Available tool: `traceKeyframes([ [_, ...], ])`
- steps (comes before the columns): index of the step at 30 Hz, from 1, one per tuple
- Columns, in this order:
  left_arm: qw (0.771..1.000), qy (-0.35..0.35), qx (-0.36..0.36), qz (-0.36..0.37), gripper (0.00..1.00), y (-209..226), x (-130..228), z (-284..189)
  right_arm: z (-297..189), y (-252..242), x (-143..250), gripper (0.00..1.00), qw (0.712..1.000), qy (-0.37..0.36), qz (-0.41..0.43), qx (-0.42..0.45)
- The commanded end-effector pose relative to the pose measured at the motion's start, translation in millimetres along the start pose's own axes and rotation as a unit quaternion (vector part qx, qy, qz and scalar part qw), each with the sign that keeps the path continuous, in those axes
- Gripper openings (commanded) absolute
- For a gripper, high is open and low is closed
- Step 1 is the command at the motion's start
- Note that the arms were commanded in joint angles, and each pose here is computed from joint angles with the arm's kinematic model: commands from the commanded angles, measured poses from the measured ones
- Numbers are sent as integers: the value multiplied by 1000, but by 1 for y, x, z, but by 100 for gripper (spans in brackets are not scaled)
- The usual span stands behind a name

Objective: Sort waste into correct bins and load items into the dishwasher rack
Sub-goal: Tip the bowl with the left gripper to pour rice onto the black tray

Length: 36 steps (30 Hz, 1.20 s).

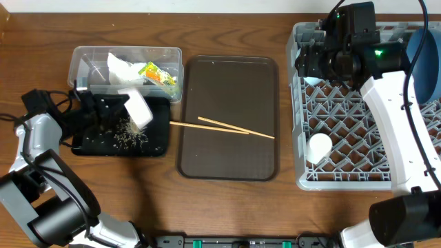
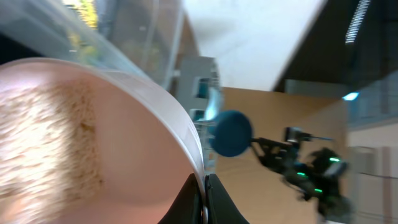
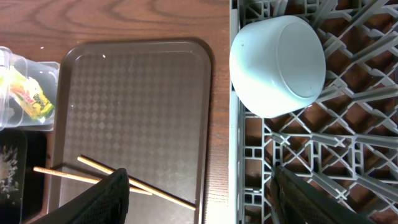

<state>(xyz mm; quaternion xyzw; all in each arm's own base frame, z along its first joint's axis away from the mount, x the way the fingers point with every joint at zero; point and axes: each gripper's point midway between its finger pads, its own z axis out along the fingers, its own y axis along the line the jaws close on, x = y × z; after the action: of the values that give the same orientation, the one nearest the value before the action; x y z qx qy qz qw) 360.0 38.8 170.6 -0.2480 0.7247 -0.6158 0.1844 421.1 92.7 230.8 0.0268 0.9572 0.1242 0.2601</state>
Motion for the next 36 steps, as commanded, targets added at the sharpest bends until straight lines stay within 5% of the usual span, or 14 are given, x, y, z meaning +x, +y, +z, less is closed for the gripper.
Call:
traceKeyframes([
  [1, 998, -2, 61, -9, 6, -25, -5, -11, -6, 0, -5, 71, 1000, -10, -7, 1],
  [36, 991, -21, 65, -118, 6, -22, -14, -28, -6, 0, -3, 75, 1000, -7, -25, 2],
])
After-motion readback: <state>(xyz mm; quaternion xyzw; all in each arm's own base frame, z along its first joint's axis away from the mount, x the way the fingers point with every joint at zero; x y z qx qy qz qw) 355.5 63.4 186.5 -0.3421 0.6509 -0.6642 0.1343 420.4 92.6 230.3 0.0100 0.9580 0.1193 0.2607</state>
